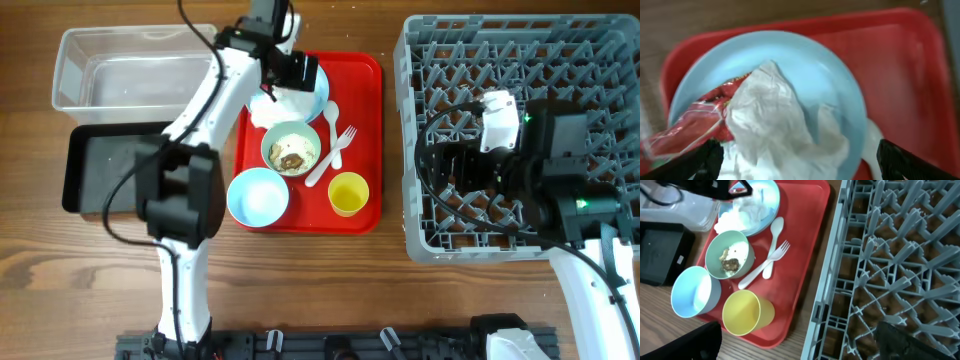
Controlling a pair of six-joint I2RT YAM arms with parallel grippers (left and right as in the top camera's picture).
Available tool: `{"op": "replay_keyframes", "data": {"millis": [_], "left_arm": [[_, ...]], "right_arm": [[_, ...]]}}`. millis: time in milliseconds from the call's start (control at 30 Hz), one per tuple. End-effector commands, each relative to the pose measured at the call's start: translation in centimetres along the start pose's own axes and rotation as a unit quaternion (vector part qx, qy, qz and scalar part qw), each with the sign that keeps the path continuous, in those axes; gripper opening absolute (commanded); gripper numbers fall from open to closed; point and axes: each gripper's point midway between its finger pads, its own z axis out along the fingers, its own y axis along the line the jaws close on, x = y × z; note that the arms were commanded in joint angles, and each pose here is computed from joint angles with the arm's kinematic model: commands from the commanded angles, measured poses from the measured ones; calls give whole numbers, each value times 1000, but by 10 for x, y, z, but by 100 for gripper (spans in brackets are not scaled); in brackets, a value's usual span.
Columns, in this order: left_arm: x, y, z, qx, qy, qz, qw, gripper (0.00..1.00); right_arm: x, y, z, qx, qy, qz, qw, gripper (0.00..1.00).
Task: Sort waste into correct bins and load items into the dishwasher rack
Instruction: 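Reach the left gripper to the tissue on the blue plate and grasp, then carry the tissue with the left gripper into the clear bin and release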
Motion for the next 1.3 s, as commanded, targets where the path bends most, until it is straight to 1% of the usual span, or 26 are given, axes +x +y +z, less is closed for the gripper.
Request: {"op": "replay_keyframes", "data": {"millis": [0, 67, 233, 267, 300, 333, 367, 400, 433, 467, 500, 567, 633, 667, 733, 800, 867, 900, 933, 1067, 1100, 1167, 1200, 1233, 1267], "left_arm": [[3, 10, 38, -15, 5, 24, 1000, 100], [9, 12, 53, -15, 13, 23, 1000, 100], [30, 22, 74, -33, 47, 20, 998, 100], [34, 23, 78, -33, 52, 19, 998, 98], [39, 24, 82, -34, 59, 19, 998, 91], [41, 24, 85, -34, 64, 18, 997, 67], [42, 24, 85, -34, 66, 18, 997, 45], [43, 24, 85, -34, 67, 18, 997, 28], [44, 24, 85, -34, 70, 17, 997, 13], [45, 24, 84, -35, 71, 12, 997, 4], [45, 24, 84, -35, 72, 9, 997, 4], [34, 22, 73, -35, 57, -1, 998, 4], [1, 22, 40, -34, 14, -28, 999, 4], [-24, 27, 9, -33, -20, -59, 998, 4], [-58, 31, -49, -14, -70, -83, 994, 4], [-74, 44, -97, -13, -106, -100, 989, 4], [-77, 70, -137, -26, -128, -124, 984, 4], [-76, 85, -148, -34, -133, -136, 981, 4], [-70, 117, -160, -52, -135, -162, 976, 4], [-44, 209, -173, -99, -130, -238, 958, 4], [-34, 234, -169, -110, -122, -258, 952, 4], [-19, 262, -152, -119, -103, -281, 947, 4], [-14, 270, -142, -121, -95, -288, 945, 9], [-8, 279, -125, -122, -83, -294, 944, 27], [-6, 281, -116, -121, -77, -295, 945, 50]], "right_arm": [[-7, 3, -3, -4, -6, -3, 1000, 100], [-6, 3, -3, -4, -5, -2, 1000, 100], [-6, 3, -2, -4, -4, -2, 1000, 99], [-6, 3, -2, -4, -4, -2, 1000, 100], [-6, 3, -2, -4, -4, -2, 1000, 100], [-6, 3, -2, -4, -5, -2, 1000, 100], [-6, 3, -2, -4, -5, -2, 1000, 100], [-6, 3, -2, -4, -5, -2, 1000, 100], [-6, 3, -2, -4, -5, -2, 1000, 100], [-6, 3, -2, -4, -5, -2, 1000, 100], [-6, 3, -2, -4, -5, -2, 1000, 100], [-6, 3, -2, -4, -5, -2, 1000, 100], [-6, 3, -2, -4, -4, -2, 1000, 100], [-6, 3, -2, -4, -5, -2, 1000, 100], [-6, 3, -2, -4, -5, -2, 1000, 100], [-6, 3, -2, -4, -5, -2, 1000, 100], [-7, 3, -2, -4, -7, -3, 1000, 100], [-7, 3, -2, -4, -8, -3, 1000, 100], [-7, 3, -2, -4, -8, -3, 1000, 100], [-8, 3, -2, -4, -8, -3, 1000, 100], [-7, 3, -2, -4, -8, -2, 1000, 100], [-7, 3, -2, -4, -8, -2, 1000, 100], [-7, 3, -2, -4, -8, -2, 1000, 100], [-7, 3, -2, -4, -8, -2, 1000, 100], [-7, 3, -2, -4, -7, -2, 1000, 100]]}}
